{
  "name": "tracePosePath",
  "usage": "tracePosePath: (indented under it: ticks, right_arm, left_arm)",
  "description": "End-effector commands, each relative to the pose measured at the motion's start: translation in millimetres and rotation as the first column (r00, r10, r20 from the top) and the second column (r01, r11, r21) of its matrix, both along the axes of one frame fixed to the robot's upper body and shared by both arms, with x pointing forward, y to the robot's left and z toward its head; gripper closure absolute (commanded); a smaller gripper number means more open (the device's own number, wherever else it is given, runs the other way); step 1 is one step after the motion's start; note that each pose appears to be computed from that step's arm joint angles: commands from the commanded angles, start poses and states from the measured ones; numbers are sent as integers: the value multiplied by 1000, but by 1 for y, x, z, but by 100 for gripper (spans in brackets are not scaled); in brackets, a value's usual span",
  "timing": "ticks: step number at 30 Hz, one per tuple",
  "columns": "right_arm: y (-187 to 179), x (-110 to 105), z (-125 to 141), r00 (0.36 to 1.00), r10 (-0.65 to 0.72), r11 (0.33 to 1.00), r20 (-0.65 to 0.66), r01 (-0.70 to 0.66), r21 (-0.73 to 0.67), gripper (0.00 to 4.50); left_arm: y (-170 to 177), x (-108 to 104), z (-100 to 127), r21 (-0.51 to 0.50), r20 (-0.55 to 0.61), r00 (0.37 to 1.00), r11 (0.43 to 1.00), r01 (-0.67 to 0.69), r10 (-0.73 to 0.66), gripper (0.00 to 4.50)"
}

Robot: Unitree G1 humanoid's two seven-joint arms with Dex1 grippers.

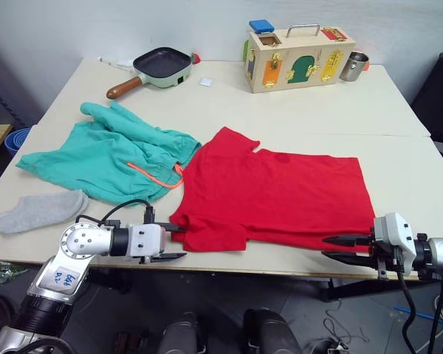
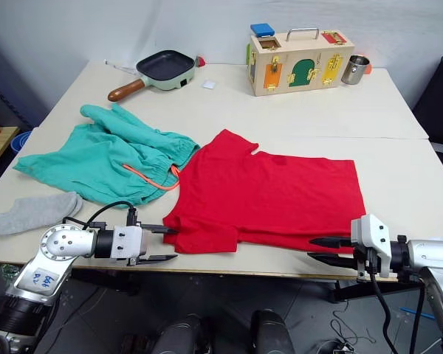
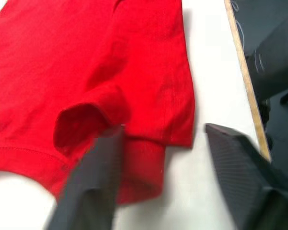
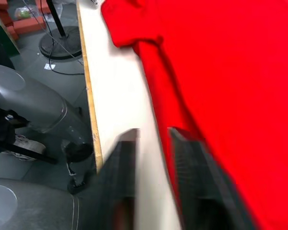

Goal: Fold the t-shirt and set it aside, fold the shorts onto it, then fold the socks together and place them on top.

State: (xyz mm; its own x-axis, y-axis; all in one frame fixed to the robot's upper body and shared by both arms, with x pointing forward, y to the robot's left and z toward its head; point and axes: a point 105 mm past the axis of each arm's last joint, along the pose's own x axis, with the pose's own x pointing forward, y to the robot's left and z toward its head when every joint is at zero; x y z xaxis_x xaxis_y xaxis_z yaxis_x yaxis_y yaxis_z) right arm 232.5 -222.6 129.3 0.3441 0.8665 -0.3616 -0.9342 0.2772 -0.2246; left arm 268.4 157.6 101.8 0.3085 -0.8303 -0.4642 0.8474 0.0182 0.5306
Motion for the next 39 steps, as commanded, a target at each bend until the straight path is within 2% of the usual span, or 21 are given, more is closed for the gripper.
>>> tracePosePath:
  ticks: [1, 3, 6, 9, 13, 16, 22, 26, 30, 32, 35, 37, 39]
  right_arm:
    - [4, 0, 9, 996, 26, 999, 91, -24, -26, 181]
    - [5, 0, 8, 995, 29, 999, 95, -26, -30, 114]
    - [5, 1, 7, 995, 29, 999, 98, -26, -29, 114]
    - [6, 2, 6, 994, 27, 999, 101, -25, -23, 114]
    - [6, 3, 6, 994, 25, 1000, 104, -23, -18, 109]
    - [6, 3, 5, 994, 17, 1000, 108, -16, -14, 109]
    - [3, 3, 4, 994, -1, 1000, 109, 2, -10, 109]
    - [1, 3, 2, 994, -14, 1000, 106, 14, -4, 109]
    - [-2, 3, -2, 996, -20, 1000, 92, 20, -2, 109]
    - [-3, 4, -4, 996, -22, 1000, 86, 22, -2, 109]
    - [-4, 3, -6, 997, -22, 1000, 75, 22, -6, 109]
    - [-5, 3, -7, 997, -22, 1000, 73, 23, -9, 109]
    - [-6, 3, -8, 997, -24, 1000, 72, 25, -13, 109]
  left_arm:
    - [-3, 1, 1, 32, 47, 998, 998, 46, -48, 77]
    - [-8, 1, -2, 51, 53, 995, 996, 78, -81, 77]
    - [-12, 2, -8, 90, 57, 991, 989, 116, -121, 77]
    - [-13, 12, -9, 107, 79, 991, 990, 95, -103, 77]
    - [-13, 19, -12, 126, 83, 992, 989, 81, -92, 163]
    - [-16, 19, -9, 92, 53, 994, 991, 94, -99, 258]
    - [-10, 12, 14, -74, -52, 995, 994, 78, -82, 443]
    - [-5, 17, 34, -221, -200, 980, 975, -32, -14, 447]
    - [-14, 29, 47, -385, -363, 931, 904, -187, 38, 447]
    - [-19, 32, 48, -415, -438, 898, 877, -241, 39, 447]
    - [-24, 29, 48, -414, -500, 866, 875, -252, 13, 447]
    - [-24, 25, 45, -388, -507, 862, 893, -230, 2, 447]
    - [-18, 15, 30, -254, -459, 888, 956, -146, 14, 447]
